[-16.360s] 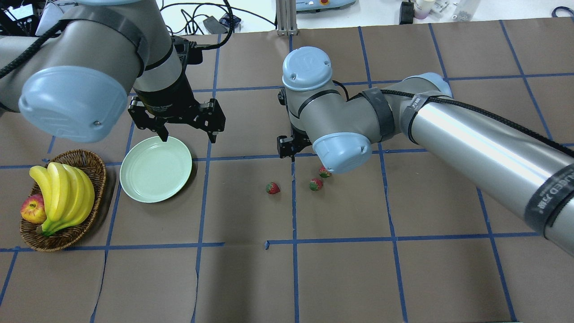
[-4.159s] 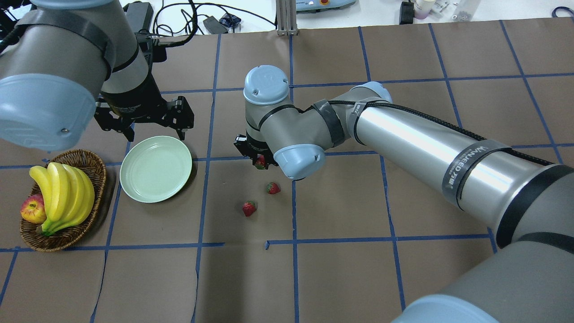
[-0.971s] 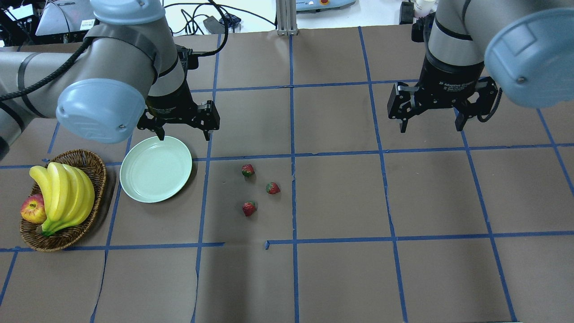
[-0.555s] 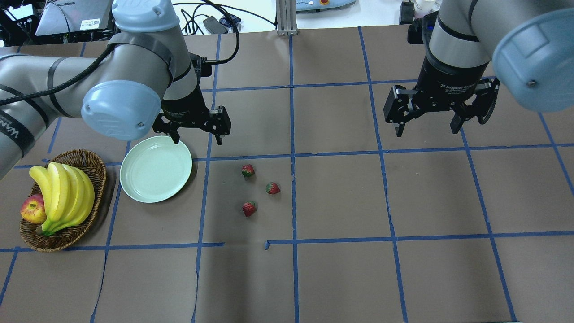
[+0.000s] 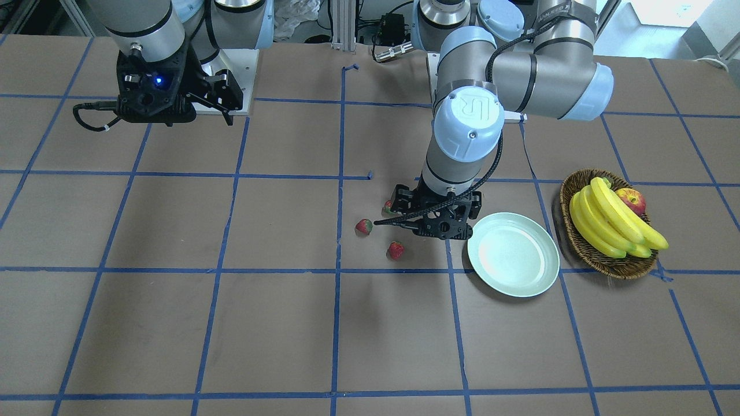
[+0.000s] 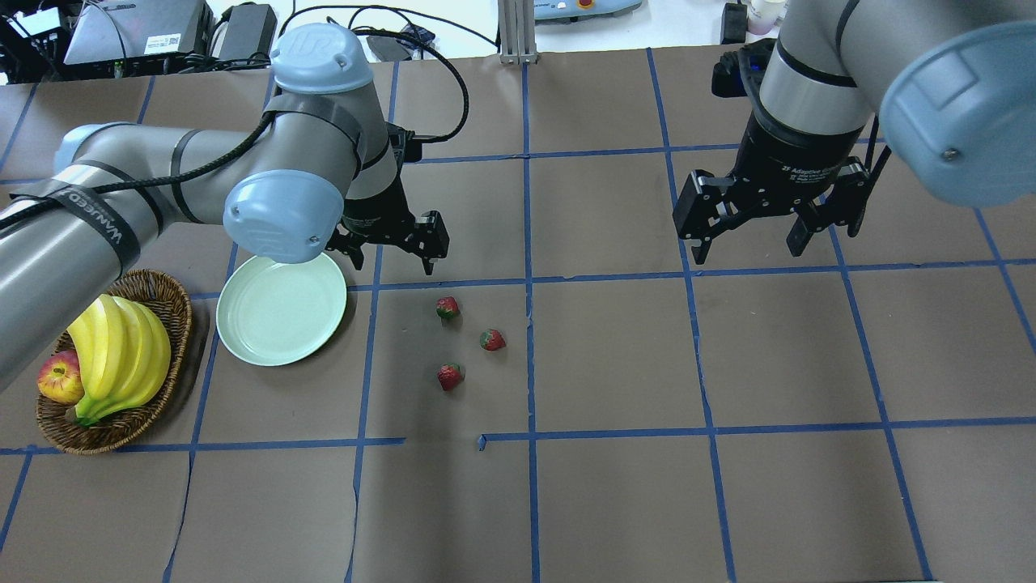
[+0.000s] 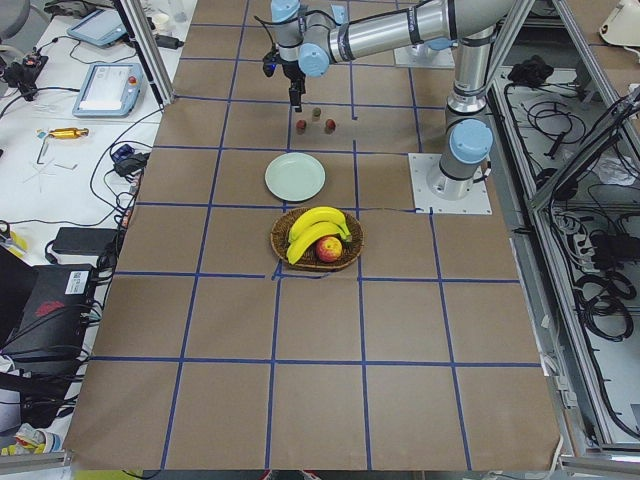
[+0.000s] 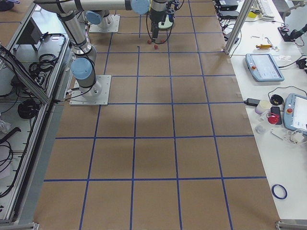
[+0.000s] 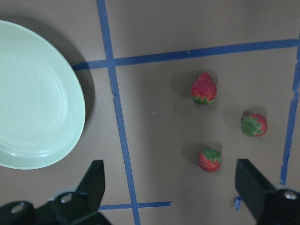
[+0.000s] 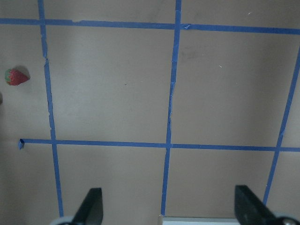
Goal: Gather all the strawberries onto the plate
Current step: 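Reach the left gripper over the strawberry cluster and lower toward one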
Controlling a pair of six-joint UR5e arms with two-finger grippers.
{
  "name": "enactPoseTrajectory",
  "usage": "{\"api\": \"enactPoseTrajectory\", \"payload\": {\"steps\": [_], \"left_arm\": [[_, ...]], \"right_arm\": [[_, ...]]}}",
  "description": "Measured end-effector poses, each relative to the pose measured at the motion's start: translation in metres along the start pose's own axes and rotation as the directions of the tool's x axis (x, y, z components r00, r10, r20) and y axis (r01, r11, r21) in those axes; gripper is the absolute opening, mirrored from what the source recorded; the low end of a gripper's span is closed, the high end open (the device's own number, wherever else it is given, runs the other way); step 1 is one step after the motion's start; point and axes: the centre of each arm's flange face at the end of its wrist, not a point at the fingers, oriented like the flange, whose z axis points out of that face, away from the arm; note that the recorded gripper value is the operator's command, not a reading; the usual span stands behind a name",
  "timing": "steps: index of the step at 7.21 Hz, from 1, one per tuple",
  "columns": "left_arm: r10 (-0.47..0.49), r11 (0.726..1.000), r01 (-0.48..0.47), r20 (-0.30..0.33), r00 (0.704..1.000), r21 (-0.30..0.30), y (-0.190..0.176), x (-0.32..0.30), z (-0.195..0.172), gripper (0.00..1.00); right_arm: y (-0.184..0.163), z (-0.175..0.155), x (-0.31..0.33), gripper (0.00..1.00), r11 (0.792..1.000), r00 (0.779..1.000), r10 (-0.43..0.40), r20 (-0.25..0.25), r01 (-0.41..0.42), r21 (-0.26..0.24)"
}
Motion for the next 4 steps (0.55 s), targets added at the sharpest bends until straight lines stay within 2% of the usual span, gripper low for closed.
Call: {"api": "enactPoseTrajectory", "payload": {"steps": [2, 4], "left_arm": [[0.064, 0.998, -0.064, -0.040, 0.997, 0.003, -0.015, 0.007, 0.027, 1.00], [0.099, 0.995, -0.099, -0.055, 0.994, -0.003, -0.027, 0.012, 0.052, 1.00]], "right_arm": [[-0.002, 0.005, 0.000, 1.00, 1.000, 1.000, -0.005, -0.003, 0.005, -0.013], [-0.001, 0.015, 0.002, 1.00, 0.999, 1.000, -0.007, -0.021, 0.006, -0.033]]}}
